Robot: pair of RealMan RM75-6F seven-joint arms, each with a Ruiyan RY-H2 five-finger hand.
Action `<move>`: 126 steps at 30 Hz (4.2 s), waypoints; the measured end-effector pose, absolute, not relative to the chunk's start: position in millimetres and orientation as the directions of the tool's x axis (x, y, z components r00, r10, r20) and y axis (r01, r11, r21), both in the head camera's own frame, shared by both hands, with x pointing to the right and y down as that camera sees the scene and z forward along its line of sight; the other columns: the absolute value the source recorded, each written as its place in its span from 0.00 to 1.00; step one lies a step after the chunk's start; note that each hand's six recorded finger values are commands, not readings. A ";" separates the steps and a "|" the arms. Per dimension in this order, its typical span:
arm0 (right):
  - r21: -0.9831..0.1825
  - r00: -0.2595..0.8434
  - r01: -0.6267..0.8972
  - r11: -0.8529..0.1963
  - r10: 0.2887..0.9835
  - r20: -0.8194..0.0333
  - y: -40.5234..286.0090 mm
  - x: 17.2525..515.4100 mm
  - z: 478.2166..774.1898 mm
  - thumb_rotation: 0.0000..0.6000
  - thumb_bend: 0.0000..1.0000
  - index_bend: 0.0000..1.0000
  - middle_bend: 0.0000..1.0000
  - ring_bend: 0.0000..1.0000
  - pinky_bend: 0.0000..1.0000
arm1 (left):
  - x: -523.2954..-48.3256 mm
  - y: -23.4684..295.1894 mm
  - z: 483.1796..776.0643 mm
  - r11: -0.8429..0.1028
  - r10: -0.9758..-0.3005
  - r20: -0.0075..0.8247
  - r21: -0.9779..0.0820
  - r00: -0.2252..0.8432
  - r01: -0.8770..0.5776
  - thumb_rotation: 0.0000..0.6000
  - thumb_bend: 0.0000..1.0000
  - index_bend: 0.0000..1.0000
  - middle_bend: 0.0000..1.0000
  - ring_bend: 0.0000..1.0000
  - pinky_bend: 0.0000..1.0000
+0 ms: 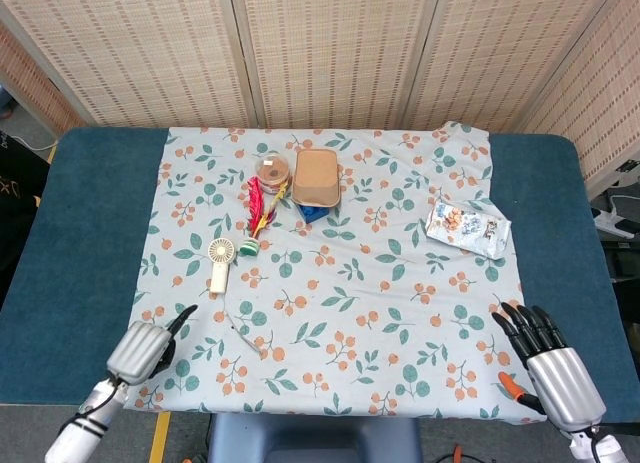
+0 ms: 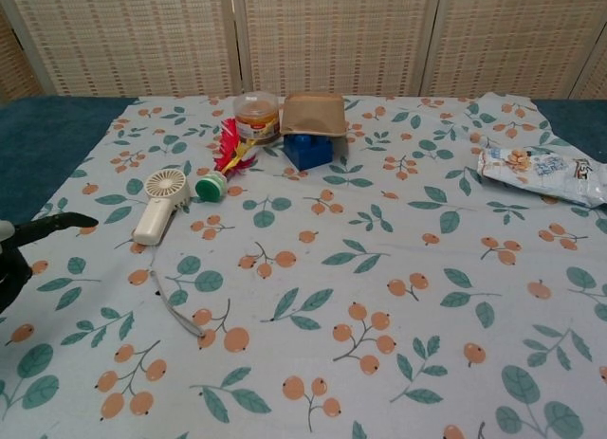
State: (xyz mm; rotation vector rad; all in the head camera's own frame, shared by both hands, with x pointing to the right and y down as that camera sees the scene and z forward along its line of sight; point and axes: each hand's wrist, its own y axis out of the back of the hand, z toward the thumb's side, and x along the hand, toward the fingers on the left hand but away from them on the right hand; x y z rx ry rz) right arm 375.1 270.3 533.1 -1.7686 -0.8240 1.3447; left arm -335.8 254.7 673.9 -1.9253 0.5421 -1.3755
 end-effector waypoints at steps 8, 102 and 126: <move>-0.859 0.196 0.032 -0.511 0.846 -0.496 262.4 381.5 544.2 1.00 0.18 0.00 0.00 0.00 0.00 | -318.4 217.3 705.2 -0.657 -0.692 0.637 -0.751 0.340 0.069 1.00 0.80 0.00 0.90 0.80 1.00; -0.860 0.144 0.023 -0.509 0.853 -0.501 256.0 390.3 541.6 1.00 0.18 0.00 0.00 0.00 0.00 | -317.8 198.1 757.0 -0.726 -0.591 0.766 -0.641 0.252 0.247 1.00 0.82 0.00 0.91 0.81 1.00; -0.875 0.245 0.071 -0.479 0.859 -0.450 278.8 374.7 506.9 1.00 0.18 0.00 0.00 0.00 0.00 | -396.0 274.1 549.0 -0.408 -0.898 0.389 -0.912 0.204 -0.054 0.96 0.42 0.00 0.00 0.00 0.12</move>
